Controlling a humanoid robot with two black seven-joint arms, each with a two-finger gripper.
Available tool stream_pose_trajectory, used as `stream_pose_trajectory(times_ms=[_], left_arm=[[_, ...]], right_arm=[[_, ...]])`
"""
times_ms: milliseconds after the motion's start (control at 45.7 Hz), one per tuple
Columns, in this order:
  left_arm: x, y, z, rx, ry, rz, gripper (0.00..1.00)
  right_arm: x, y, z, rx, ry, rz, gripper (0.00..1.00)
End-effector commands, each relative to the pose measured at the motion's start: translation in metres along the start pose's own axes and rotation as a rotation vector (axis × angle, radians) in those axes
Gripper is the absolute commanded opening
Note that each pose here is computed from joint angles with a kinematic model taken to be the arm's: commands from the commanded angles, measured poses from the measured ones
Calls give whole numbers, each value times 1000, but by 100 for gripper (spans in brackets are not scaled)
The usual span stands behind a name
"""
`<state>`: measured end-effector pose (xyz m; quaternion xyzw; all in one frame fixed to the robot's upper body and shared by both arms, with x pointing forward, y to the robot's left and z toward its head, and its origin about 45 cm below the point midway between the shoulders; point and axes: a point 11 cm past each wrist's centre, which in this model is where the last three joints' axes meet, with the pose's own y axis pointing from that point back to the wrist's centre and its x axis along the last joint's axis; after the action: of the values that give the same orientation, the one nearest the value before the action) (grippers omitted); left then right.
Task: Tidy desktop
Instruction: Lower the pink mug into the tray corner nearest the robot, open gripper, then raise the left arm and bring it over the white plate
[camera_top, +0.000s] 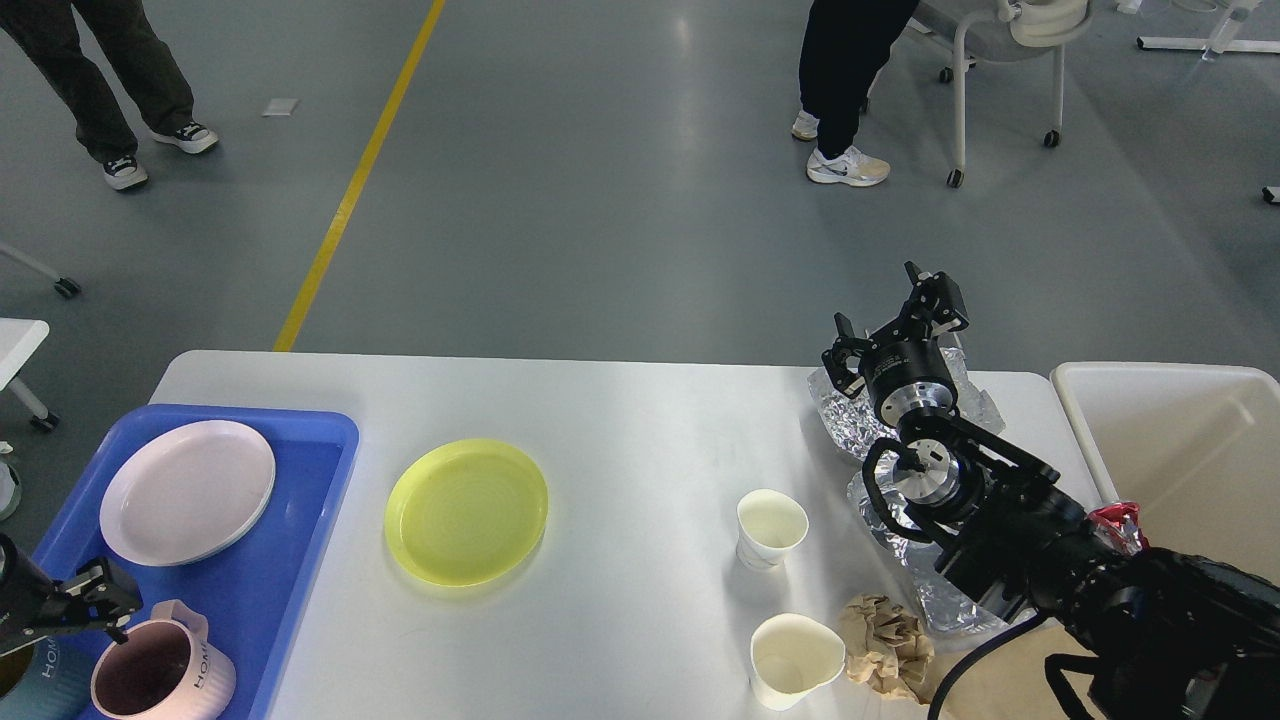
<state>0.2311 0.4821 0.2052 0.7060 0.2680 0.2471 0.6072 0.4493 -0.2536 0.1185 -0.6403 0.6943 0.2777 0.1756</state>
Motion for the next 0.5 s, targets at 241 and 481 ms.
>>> stream_pose_trajectory(times_ms=[241, 481], left_arm=[[44, 107, 27, -105, -91, 71, 97], [48, 195, 92, -134, -281, 230, 97]], right_arm=[[0, 0, 0, 0, -1, -1, 100], [-1, 0, 0, 1, -1, -2, 100]])
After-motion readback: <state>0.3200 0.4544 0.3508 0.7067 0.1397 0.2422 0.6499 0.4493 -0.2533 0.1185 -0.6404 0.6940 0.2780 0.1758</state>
